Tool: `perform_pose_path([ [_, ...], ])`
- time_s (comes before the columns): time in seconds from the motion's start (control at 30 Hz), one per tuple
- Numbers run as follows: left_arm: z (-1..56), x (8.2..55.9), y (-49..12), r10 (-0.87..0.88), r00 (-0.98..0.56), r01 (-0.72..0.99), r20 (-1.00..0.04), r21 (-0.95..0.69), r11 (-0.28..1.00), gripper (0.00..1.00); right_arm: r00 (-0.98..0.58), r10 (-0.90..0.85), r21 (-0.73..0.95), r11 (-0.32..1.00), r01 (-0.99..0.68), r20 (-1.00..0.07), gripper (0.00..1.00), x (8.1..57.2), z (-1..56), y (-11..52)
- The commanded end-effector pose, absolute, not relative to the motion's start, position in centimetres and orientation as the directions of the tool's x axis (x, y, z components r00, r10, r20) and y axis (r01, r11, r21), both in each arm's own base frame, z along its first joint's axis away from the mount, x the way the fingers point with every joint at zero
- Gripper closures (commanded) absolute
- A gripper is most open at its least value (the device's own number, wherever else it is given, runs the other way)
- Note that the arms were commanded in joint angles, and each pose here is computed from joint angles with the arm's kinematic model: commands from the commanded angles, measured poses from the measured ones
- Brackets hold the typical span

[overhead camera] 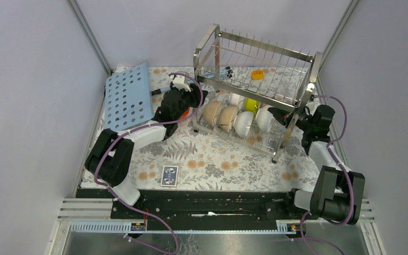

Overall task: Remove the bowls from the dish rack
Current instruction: Pick up the bowl from the dish rack, then place the bowl at the center of the board.

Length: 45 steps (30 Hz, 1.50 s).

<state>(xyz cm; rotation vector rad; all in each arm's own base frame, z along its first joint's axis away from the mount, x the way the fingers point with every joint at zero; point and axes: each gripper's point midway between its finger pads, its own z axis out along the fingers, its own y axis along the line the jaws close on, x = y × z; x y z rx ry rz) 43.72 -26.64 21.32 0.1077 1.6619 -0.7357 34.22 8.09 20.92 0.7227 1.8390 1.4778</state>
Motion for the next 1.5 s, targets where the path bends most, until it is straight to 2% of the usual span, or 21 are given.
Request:
perform_pose_path([
  [0.0, 17.7, 44.9, -22.6, -0.464, -0.326, 0.197, -0.824, -0.539, 0.819, 1.00, -0.569, 0.770, 0.955, 0.273, -0.117, -0.290, 1.00, 34.6, 25.2, 6.4],
  [0.2, 17.5, 45.0, -22.3, -0.470, -0.324, 0.184, -0.821, -0.542, 0.820, 1.00, -0.527, 0.780, 0.937, 0.332, -0.106, -0.336, 1.00, 34.8, 26.4, 5.7],
  [0.33, 17.1, 45.2, -22.1, -0.478, -0.329, 0.171, -0.814, -0.550, 0.818, 1.00, -0.495, 0.771, 0.887, 0.462, 0.002, -0.401, 1.00, 34.6, 24.5, 4.3],
  [0.53, 17.2, 45.3, -22.0, -0.483, -0.326, 0.170, -0.812, -0.553, 0.815, 1.00, -0.434, 0.770, 0.814, 0.567, 0.130, -0.468, 1.00, 34.3, 23.2, 2.0],
  [0.83, 17.7, 45.2, -22.0, -0.499, -0.327, 0.179, -0.803, -0.571, 0.801, 1.00, -0.320, 0.738, 0.664, 0.674, 0.324, -0.593, 1.00, 34.1, 24.9, -2.4],
  [1.1, 18.6, 44.9, -22.1, -0.511, -0.330, 0.187, -0.794, -0.585, 0.789, 1.00, -0.214, 0.683, 0.521, 0.691, 0.502, -0.699, 1.00, 32.1, 28.3, -5.8],
  [1.27, 18.8, 44.3, -21.9, -0.500, -0.335, 0.186, -0.798, -0.577, 0.796, 0.83, -0.162, 0.663, 0.468, 0.660, 0.588, -0.731, 1.00, 30.8, 29.1, -7.5],
  [1.47, 19.2, 43.4, -21.1, -0.489, -0.331, 0.181, -0.807, -0.563, 0.807, 0.46, -0.084, 0.641, 0.462, 0.632, 0.623, -0.763, 1.00, 30.0, 31.7, -8.8],
])
